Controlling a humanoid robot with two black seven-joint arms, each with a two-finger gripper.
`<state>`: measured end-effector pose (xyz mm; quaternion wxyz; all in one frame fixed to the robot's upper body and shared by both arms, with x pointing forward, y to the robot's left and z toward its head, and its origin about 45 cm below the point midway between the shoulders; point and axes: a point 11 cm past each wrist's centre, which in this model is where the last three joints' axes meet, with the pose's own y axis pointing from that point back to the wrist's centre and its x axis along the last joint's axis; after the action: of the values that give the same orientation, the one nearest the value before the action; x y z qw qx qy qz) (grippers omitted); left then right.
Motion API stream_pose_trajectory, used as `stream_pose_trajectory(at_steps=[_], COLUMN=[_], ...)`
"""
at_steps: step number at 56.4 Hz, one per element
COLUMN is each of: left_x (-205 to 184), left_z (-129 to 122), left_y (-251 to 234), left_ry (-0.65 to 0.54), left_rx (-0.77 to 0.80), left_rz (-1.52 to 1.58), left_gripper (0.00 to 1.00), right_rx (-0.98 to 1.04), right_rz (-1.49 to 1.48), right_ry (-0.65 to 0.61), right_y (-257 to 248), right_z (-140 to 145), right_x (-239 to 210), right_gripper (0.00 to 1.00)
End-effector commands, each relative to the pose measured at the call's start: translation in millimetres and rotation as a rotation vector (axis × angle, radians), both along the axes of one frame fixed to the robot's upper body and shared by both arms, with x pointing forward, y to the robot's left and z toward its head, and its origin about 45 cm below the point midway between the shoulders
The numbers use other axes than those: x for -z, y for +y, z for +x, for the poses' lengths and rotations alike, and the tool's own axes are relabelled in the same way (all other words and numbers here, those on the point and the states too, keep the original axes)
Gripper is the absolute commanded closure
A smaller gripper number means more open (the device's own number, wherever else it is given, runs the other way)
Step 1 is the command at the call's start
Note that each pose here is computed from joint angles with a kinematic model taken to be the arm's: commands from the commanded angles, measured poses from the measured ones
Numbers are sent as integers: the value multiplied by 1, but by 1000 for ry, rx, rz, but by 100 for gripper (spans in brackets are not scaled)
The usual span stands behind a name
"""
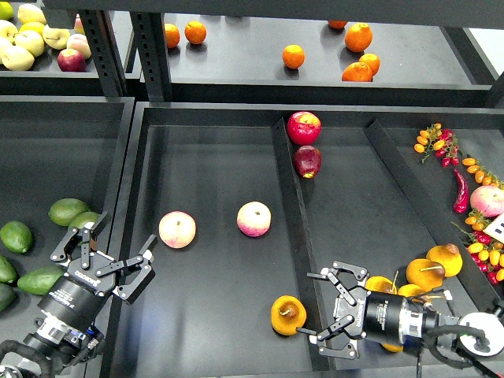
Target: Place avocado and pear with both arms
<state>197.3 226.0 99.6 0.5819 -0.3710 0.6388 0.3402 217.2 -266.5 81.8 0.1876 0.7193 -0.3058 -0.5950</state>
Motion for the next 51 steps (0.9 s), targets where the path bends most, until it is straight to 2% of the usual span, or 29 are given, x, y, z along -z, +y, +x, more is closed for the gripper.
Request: stream_pose_trajectory(at_steps=[1,51], left_x=[0,4], left_z=[0,-9], left_y=[-1,-26], left_ry=[0,18], left_rx=[3,81], left_rz=[-1,-18], left_gripper=[1,1], right_rx=[1,39], right_rz=[-17,-51], right_ry=[12,74], right_y=[-3,13], right_z=[-3,-7], right_x=[5,51], right_gripper=[1,1])
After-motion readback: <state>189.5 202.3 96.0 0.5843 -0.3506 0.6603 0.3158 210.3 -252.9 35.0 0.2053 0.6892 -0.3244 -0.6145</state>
